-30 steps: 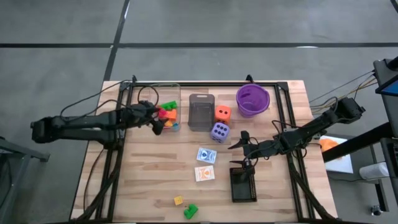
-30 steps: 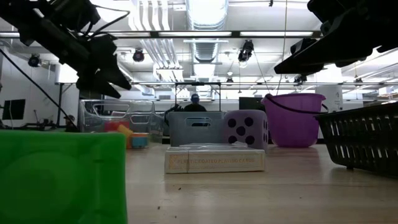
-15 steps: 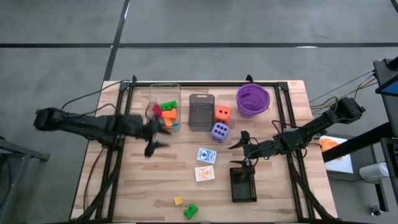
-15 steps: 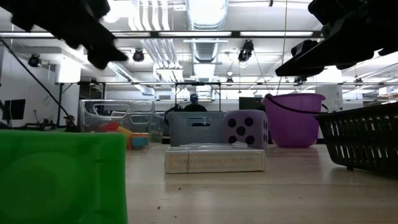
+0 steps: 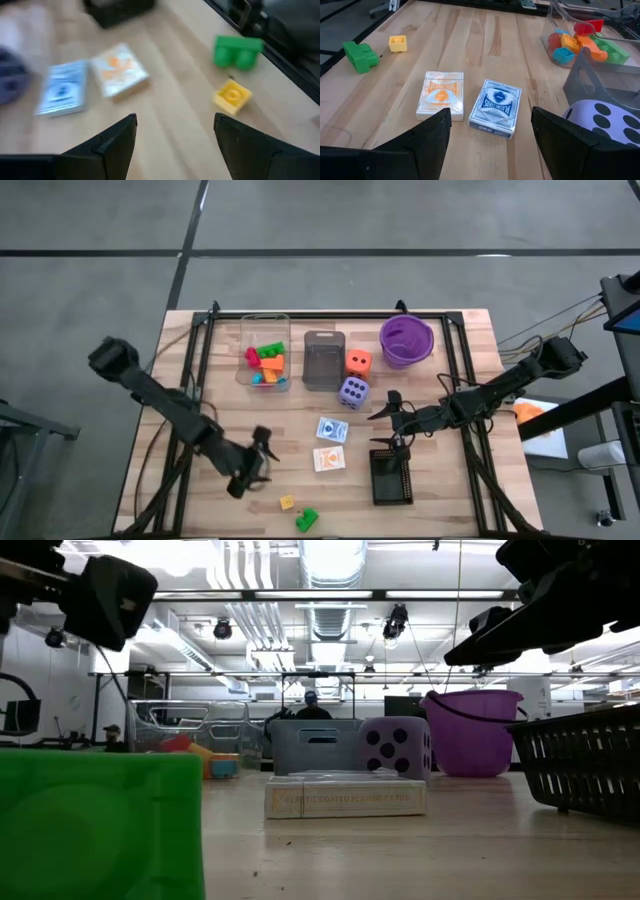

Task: Pick & Place Toys
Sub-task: Put the light yellow game piece into the transparent bin

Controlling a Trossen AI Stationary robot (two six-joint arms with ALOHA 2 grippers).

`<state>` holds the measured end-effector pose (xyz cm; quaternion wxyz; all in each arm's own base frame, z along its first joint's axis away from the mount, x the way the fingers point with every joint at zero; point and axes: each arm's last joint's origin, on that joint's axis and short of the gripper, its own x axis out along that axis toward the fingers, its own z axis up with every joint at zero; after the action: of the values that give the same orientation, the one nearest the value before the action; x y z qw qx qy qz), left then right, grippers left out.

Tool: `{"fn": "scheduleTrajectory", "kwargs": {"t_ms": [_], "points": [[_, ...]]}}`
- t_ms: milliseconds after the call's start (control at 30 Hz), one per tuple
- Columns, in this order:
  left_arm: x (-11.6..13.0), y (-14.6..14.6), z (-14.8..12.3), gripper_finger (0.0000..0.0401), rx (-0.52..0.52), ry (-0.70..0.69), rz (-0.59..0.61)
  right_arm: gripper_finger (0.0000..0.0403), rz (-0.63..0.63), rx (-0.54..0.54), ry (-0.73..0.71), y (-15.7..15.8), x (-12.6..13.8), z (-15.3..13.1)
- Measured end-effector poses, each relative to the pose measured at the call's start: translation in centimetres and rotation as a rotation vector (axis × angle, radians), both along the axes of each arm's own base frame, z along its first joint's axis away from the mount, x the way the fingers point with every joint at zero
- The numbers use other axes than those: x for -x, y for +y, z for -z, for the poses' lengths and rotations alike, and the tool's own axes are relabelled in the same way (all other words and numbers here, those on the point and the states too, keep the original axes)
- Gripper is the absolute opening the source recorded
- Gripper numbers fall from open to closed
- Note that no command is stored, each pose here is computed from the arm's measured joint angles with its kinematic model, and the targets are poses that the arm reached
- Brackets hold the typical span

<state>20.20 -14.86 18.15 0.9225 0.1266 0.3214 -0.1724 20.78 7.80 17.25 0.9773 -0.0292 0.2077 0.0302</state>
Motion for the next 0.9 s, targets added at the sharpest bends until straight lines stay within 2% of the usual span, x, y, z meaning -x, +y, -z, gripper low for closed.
{"fn": "scheduleTrajectory", "kwargs": {"t_ms": [167,367,467,633,900], "points": [[-3.1,-2.8,1.5,0.0269,-0.115,0.221,0.110,0.0275,0.004,-0.009,0.003,0.0,0.0,0.0],[-5.8,-5.6,1.7,0.0269,-0.289,0.422,0.262,0.0275,0.012,-0.030,0.013,0.0,0.0,0.1],[-6.8,-6.6,1.2,0.0270,-0.343,0.435,0.328,0.0275,0.013,-0.031,0.017,0.0,0.1,0.1],[-8.1,-7.8,0.5,0.0270,-0.358,0.388,0.409,0.0275,0.014,-0.031,0.022,0.0,0.1,0.2],[-8.4,-8.2,0.7,0.0270,-0.361,0.350,0.511,0.0275,0.003,-0.039,0.030,0.0,0.1,0.2]]}}
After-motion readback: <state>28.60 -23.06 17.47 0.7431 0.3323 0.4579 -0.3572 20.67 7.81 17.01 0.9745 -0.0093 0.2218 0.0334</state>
